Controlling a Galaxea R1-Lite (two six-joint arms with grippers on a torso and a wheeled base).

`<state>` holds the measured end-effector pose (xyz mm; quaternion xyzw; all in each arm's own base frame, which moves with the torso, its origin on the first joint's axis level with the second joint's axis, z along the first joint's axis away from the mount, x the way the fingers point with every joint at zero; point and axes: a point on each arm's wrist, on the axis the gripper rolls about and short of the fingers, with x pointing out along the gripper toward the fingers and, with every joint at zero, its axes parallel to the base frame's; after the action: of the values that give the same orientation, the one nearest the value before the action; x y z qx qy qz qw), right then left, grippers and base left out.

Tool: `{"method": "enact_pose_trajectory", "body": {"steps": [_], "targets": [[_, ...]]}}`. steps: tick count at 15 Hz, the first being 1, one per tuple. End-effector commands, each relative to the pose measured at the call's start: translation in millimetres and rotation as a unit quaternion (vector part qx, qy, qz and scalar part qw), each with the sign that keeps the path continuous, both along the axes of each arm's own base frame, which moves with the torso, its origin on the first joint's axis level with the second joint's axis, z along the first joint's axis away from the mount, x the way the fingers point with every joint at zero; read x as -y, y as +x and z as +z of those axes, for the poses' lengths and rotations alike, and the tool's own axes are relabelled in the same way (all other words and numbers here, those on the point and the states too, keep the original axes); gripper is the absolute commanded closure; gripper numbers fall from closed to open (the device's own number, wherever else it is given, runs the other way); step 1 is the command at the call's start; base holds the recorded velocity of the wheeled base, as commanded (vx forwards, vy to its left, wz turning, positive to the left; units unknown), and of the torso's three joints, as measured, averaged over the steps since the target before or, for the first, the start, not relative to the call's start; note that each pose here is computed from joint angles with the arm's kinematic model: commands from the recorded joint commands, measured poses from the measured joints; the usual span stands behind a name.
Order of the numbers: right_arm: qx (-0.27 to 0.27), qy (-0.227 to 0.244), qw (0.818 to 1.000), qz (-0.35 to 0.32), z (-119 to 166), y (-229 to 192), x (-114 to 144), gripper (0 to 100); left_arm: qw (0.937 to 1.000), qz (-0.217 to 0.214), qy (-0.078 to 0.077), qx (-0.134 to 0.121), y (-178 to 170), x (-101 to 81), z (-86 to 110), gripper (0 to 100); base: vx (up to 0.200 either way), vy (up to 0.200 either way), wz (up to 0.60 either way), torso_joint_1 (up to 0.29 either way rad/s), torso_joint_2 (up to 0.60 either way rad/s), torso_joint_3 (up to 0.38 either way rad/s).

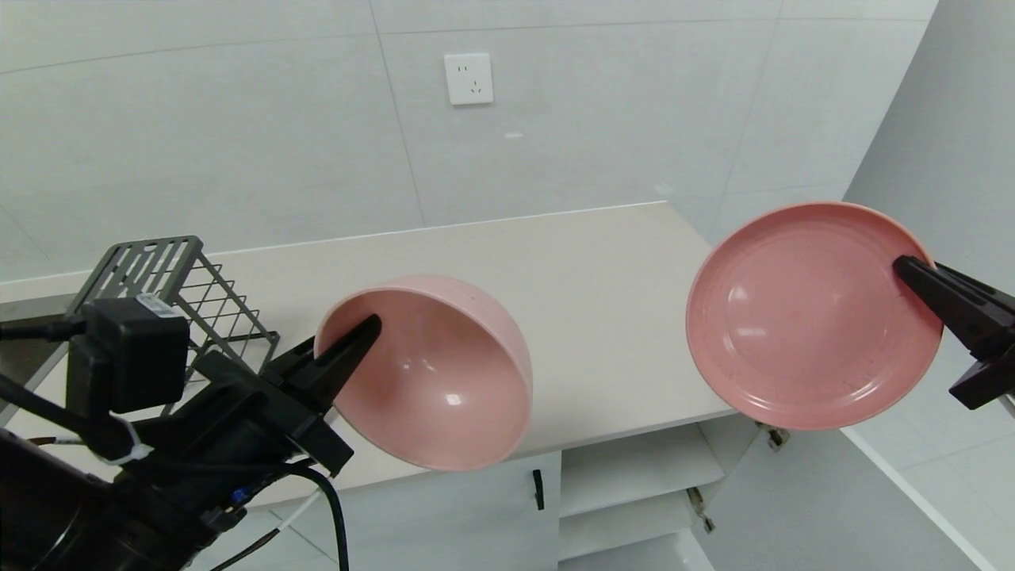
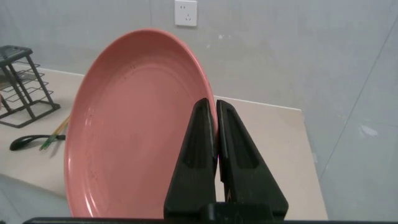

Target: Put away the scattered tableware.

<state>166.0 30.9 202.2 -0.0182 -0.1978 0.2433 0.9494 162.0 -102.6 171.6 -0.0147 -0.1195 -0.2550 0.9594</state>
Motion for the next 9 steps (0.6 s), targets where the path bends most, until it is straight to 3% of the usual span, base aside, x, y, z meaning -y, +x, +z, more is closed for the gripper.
{"method": "enact_pose_trajectory", "body": {"steps": [1, 5, 9], "targets": [[0.001, 0.0, 1.0, 0.0, 0.2, -0.2, 0.0, 100, 1.0, -0.001, 0.0, 0.0, -0.9, -0.3, -0.1, 100, 0.0, 0.0, 0.0, 0.0, 0.0, 0.0], [0.002, 0.0, 1.0, -0.001, 0.5, 0.0, 0.3, 100, 1.0, -0.001, 0.0, 0.001, -1.1, -0.4, 0.2, 100, 0.0, 0.0, 0.0, 0.0, 0.0, 0.0], [0.002, 0.0, 1.0, -0.001, 1.0, 0.6, 0.2, 100, 1.0, -0.001, 0.002, -0.002, -1.0, -0.4, -1.0, 100, -0.2, 0.0, 0.0, 0.007, 0.0, -0.001]]}}
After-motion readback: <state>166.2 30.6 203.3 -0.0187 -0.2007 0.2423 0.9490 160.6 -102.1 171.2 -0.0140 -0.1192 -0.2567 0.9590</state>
